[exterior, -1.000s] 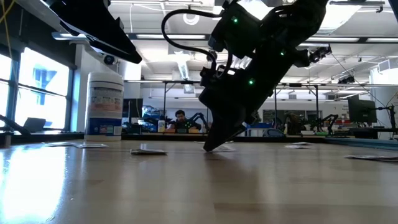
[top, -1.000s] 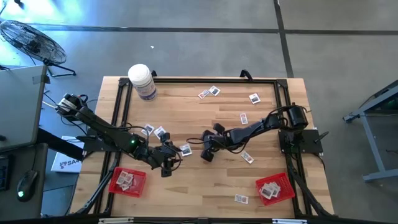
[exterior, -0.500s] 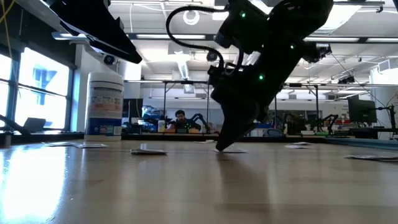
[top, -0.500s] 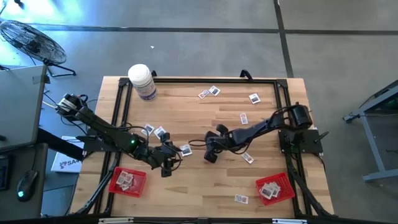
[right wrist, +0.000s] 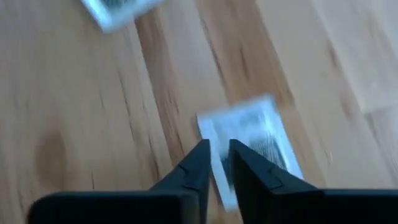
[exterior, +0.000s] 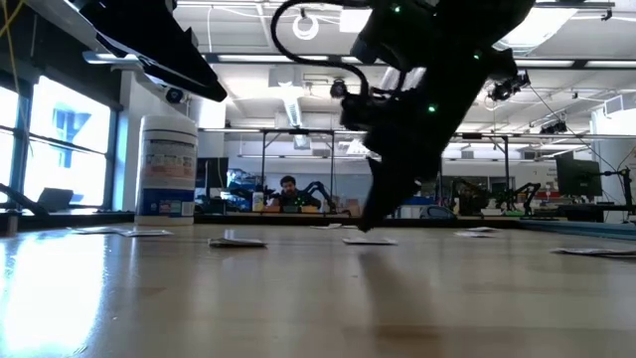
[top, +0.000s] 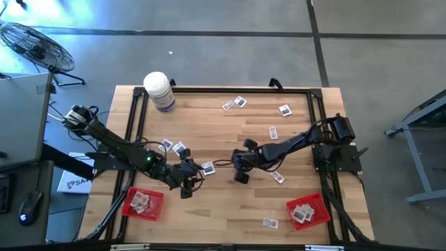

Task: Pick & Place First Aid Supplies
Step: Put the towelette pack into the right red bin

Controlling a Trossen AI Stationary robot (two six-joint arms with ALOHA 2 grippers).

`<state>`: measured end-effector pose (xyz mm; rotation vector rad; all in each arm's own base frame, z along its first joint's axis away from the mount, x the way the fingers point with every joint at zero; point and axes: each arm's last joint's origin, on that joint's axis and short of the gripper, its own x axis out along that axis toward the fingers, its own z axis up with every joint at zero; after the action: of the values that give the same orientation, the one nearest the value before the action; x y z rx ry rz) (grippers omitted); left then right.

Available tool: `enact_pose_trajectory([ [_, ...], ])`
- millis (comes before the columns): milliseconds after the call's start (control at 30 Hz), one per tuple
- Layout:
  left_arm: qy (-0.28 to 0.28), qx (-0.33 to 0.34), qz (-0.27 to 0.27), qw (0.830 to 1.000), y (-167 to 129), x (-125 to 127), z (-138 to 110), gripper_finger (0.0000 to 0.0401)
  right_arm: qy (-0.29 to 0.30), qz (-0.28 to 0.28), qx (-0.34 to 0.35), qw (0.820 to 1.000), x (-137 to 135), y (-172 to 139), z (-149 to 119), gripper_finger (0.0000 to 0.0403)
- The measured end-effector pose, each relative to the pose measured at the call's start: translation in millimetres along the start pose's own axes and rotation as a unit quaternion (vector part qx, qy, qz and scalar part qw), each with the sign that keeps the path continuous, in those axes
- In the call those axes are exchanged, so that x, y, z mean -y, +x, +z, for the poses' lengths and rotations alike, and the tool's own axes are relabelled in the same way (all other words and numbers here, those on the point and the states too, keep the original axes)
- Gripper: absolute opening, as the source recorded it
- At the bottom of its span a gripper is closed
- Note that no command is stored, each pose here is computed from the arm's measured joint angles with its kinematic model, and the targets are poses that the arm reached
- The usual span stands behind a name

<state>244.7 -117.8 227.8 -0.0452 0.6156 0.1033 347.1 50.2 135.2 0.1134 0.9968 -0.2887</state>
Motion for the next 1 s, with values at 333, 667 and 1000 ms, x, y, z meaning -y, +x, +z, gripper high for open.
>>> enact_pose_trajectory([
  [333,0.000,0.000,0.000,1.000,0,0,0,0.0186,-0.027,-0.005,-0.069,0.997,11,-9,-8,0.0107],
  [667,0.000,-0.001,-0.003,1.000,0,0,0,0.0186,-0.061,0.030,-0.067,0.995,10,6,-6,0.0096],
  [1000,0.000,-0.003,-0.008,1.000,0,0,0,0.0186,-0.049,0.011,-0.106,0.993,14,18,-15,0.0067],
])
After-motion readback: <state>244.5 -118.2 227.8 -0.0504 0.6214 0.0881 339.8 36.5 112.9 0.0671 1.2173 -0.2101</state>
